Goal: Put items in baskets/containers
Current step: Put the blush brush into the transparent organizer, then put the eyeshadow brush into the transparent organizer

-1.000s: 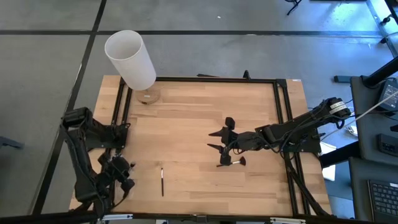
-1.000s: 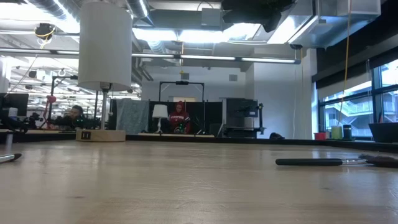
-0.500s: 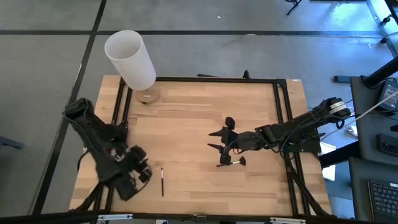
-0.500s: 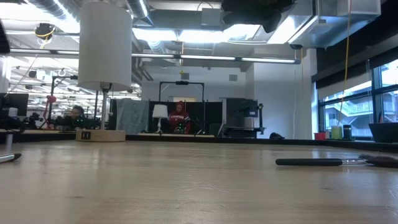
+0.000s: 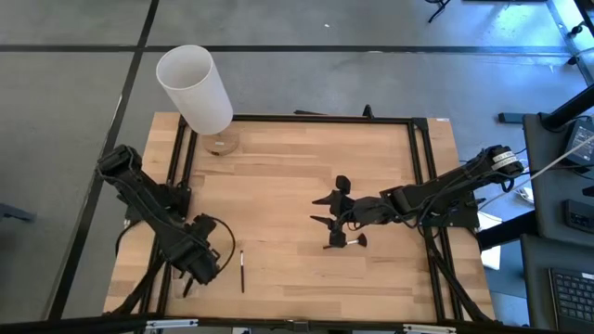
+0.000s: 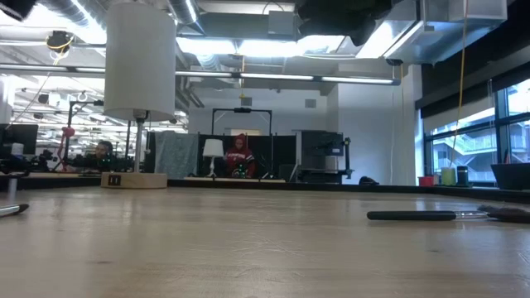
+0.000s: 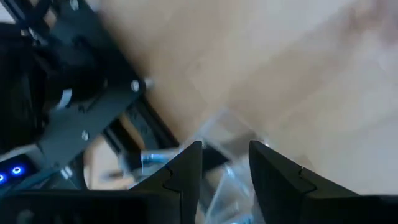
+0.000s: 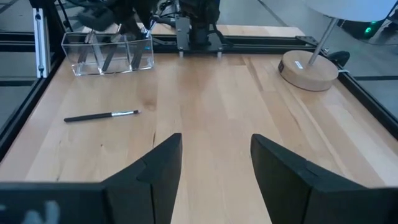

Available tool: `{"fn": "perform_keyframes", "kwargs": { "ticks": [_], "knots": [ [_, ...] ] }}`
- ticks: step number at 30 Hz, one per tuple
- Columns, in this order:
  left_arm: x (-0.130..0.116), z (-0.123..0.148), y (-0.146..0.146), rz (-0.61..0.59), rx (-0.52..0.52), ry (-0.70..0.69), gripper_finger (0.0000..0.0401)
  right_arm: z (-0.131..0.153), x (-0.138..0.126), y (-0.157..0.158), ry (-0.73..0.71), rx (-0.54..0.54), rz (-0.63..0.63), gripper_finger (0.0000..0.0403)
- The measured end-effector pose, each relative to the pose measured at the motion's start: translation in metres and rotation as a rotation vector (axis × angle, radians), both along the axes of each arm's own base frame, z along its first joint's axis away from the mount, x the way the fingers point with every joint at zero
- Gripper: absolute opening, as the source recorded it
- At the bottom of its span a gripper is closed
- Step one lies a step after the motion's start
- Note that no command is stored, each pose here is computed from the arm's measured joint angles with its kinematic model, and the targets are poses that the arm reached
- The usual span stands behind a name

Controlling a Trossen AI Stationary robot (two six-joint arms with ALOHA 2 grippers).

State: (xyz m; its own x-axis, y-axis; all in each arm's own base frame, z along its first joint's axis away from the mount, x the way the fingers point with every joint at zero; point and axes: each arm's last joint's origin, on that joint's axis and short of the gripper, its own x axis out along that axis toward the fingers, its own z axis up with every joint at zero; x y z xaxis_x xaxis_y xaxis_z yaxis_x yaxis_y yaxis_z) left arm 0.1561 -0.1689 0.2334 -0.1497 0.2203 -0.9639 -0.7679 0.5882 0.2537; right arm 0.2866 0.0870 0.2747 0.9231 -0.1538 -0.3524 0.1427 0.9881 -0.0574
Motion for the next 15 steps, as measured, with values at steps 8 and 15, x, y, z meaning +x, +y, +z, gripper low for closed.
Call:
{"fn": "perform_keyframes", "kwargs": {
  "ticks": [8,15],
  "knots": [
    [-0.010,0.036,-0.014,0.045,0.016,-0.039,0.0127,0.000,0.000,0.000,0.000,0.017,-0.007,0.0190],
    [-0.001,0.040,-0.013,-0.012,0.192,-0.353,0.0127,0.000,0.000,0.000,-0.001,0.018,-0.007,0.0190]
  ]
}}
